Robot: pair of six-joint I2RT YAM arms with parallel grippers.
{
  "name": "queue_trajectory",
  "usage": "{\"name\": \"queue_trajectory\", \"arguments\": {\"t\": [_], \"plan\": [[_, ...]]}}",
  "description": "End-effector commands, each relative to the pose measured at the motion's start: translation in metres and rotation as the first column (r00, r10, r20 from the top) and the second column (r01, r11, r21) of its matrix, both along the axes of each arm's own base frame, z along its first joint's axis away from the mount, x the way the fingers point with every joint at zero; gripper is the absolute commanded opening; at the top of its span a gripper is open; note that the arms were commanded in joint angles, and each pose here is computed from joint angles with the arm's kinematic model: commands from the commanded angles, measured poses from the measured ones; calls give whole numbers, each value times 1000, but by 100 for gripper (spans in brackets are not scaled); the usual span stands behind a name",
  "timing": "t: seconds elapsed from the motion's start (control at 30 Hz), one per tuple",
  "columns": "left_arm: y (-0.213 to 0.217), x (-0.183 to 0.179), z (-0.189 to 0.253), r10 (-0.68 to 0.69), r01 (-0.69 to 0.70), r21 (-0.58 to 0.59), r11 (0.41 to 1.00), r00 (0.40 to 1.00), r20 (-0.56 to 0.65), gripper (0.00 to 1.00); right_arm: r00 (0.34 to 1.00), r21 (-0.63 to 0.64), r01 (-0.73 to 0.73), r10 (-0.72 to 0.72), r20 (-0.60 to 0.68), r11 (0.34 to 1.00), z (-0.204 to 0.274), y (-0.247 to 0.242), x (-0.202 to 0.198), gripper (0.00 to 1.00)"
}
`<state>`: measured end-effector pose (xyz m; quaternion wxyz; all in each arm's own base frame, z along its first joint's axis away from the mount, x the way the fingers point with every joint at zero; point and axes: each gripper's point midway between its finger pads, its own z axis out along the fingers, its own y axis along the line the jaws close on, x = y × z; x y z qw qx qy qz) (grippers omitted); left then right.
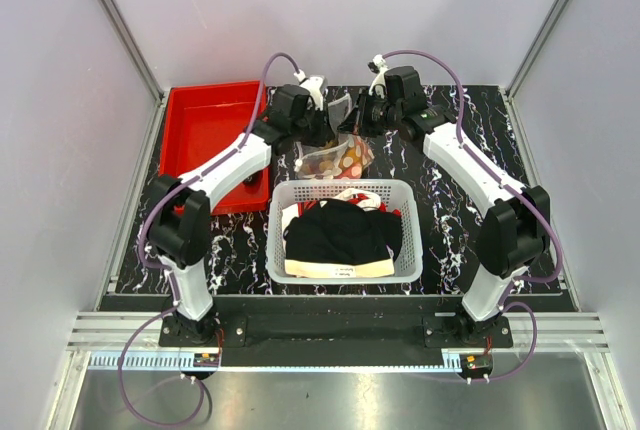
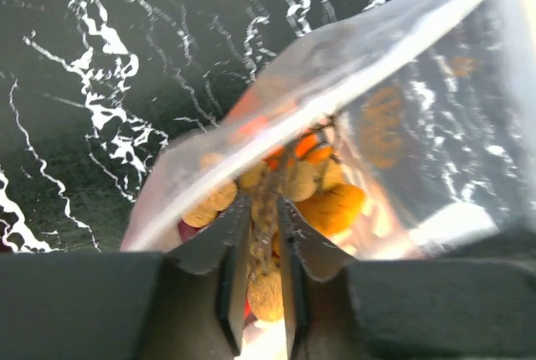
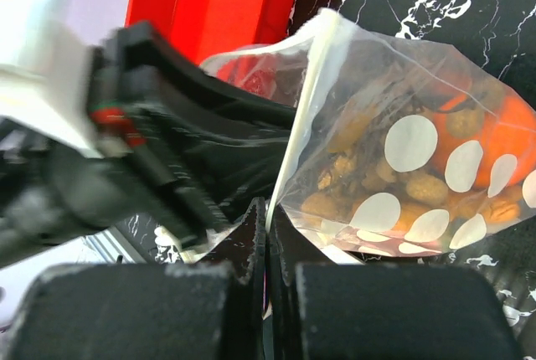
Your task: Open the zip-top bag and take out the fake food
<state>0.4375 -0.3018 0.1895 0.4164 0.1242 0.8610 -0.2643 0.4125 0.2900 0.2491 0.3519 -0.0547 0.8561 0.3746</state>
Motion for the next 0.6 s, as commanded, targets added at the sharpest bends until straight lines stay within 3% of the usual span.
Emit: {"name": "queue_trajectory", "arguments": {"t": [0.0, 0.2, 0.3, 0.37, 0.43, 0.5, 0.53, 0.57], "plan": [[-9, 19, 13, 31, -33, 27, 999, 995, 92, 28, 996, 52, -11, 6, 91, 999, 38, 10, 4, 0], [-16, 21, -1, 35, -40, 54, 998, 995, 90, 46, 996, 49, -12, 8, 90, 999, 37, 10, 2, 0], [-18, 22, -7, 33, -37, 51, 998, 996, 79, 48, 996, 48, -11, 6, 89, 999, 36, 9, 2, 0], [-20, 24, -8, 23, -27, 50, 998, 997, 80, 40, 996, 43, -7, 3, 87, 999, 34, 8, 1, 0], [-23, 26, -3, 12, -16, 45, 999, 996, 92, 21, 996, 39, -2, -1, 86, 999, 32, 6, 1, 0], [-24, 26, 0, 4, -8, 42, 999, 995, 100, 12, 996, 32, 5, -8, 86, 999, 30, 5, 1, 0], [-25, 26, 3, -3, -1, 42, 999, 994, 107, 0, 996, 30, 14, -16, 88, 999, 30, 3, 2, 0], [-24, 25, 8, -4, -1, 39, 999, 994, 113, 0, 996, 23, 27, -29, 86, 999, 28, 1, 1, 0]]}}
